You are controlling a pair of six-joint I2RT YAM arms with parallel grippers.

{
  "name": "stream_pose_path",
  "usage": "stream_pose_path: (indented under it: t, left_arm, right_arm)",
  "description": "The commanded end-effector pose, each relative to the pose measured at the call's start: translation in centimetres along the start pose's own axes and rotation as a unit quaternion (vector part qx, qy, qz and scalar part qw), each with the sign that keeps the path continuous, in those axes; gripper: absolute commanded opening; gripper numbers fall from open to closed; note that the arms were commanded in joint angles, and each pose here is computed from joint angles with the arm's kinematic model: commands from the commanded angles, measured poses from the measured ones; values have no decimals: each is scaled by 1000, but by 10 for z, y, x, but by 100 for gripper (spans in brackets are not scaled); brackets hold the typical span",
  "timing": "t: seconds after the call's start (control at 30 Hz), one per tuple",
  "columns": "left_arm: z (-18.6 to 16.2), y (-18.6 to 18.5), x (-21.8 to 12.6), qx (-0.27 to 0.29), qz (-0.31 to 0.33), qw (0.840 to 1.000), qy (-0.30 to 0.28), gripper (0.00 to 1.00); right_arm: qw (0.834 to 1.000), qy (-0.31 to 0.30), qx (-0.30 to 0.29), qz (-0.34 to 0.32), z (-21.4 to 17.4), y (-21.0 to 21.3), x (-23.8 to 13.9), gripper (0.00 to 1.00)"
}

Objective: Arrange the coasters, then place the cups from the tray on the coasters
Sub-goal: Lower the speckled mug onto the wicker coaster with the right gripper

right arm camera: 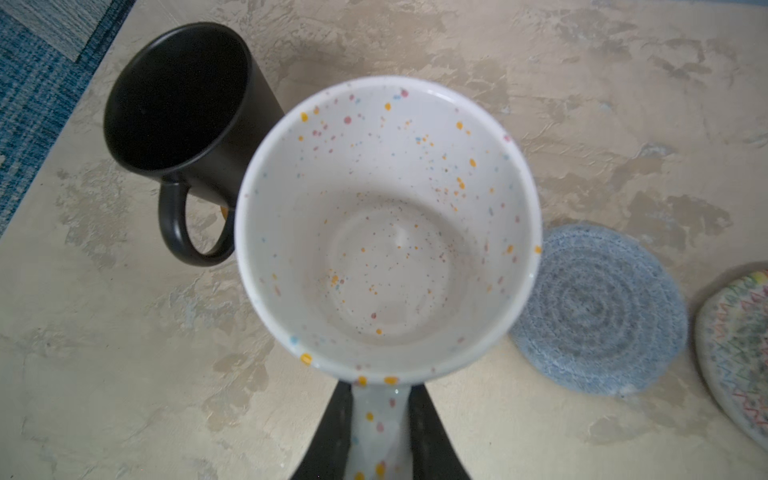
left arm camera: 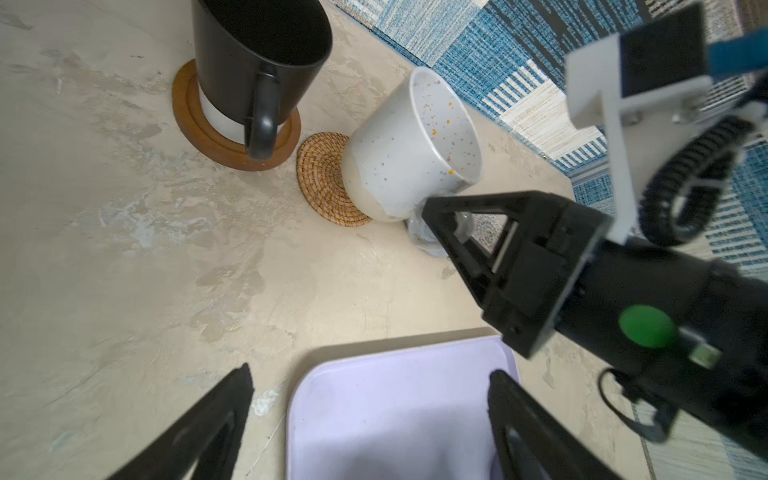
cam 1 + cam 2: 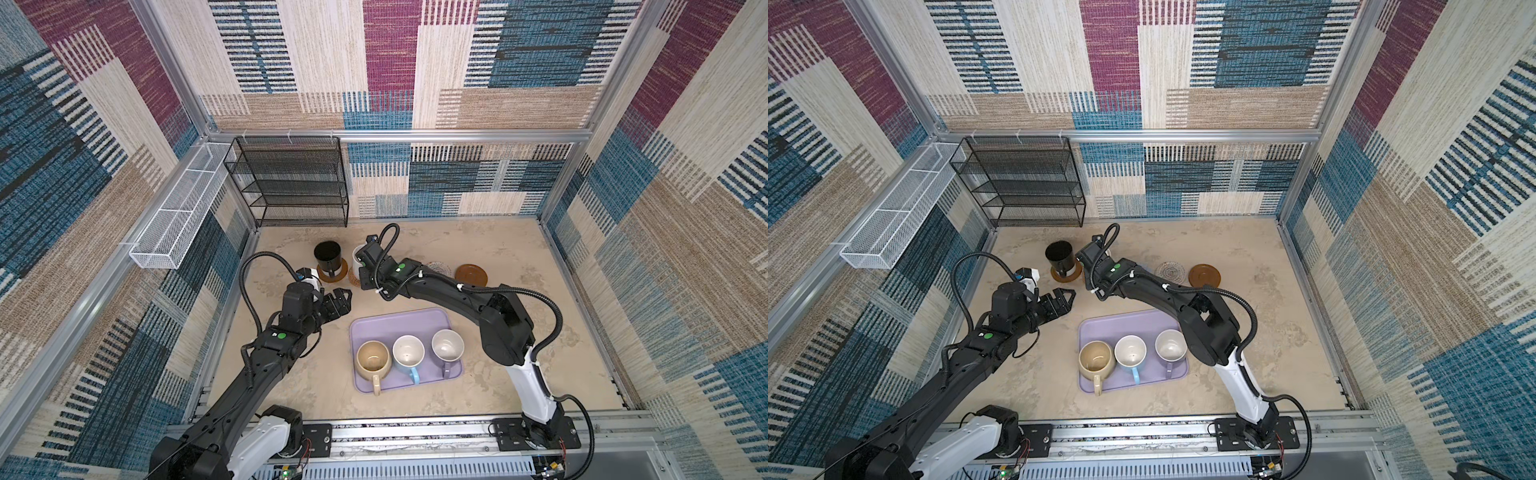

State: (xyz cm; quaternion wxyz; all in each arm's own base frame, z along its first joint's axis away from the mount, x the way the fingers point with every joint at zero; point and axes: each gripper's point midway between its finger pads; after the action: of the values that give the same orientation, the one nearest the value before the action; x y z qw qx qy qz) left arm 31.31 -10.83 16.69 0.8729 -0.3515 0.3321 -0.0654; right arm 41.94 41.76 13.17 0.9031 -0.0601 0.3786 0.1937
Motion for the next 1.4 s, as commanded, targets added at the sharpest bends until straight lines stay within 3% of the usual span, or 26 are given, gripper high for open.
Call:
stream_pose_path:
  t: [0.0,0.6,0.87,1.37]
  left_arm:
    - [4,2,0,-3,1,1000,-12,91]
    - [2,5,2,-11,-1,1000,-10,90]
    - [2,3,0,-10,-4,1000,-11,89]
    - [0,1,-2,-13,-12,1000,-8,89]
  right_arm:
    - [999,-33,22,-10,19,1,6,0]
    - [999,-12,33,-24,12,3,37,0]
    - [995,6,27,-96,1,-21,38,0]
    - [998,-30,20,-56,23,-6,35,0]
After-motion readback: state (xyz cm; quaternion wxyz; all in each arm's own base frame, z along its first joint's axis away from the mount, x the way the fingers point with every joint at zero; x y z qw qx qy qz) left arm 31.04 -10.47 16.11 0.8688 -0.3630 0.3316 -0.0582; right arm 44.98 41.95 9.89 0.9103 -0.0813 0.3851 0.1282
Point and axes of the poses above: each gripper's point midway between its finger pads, its own x axis out along the fingers, its own y axis along the line the jaws close on, z = x × y, and after that the axes turned 10 degrees about -x, right-handed
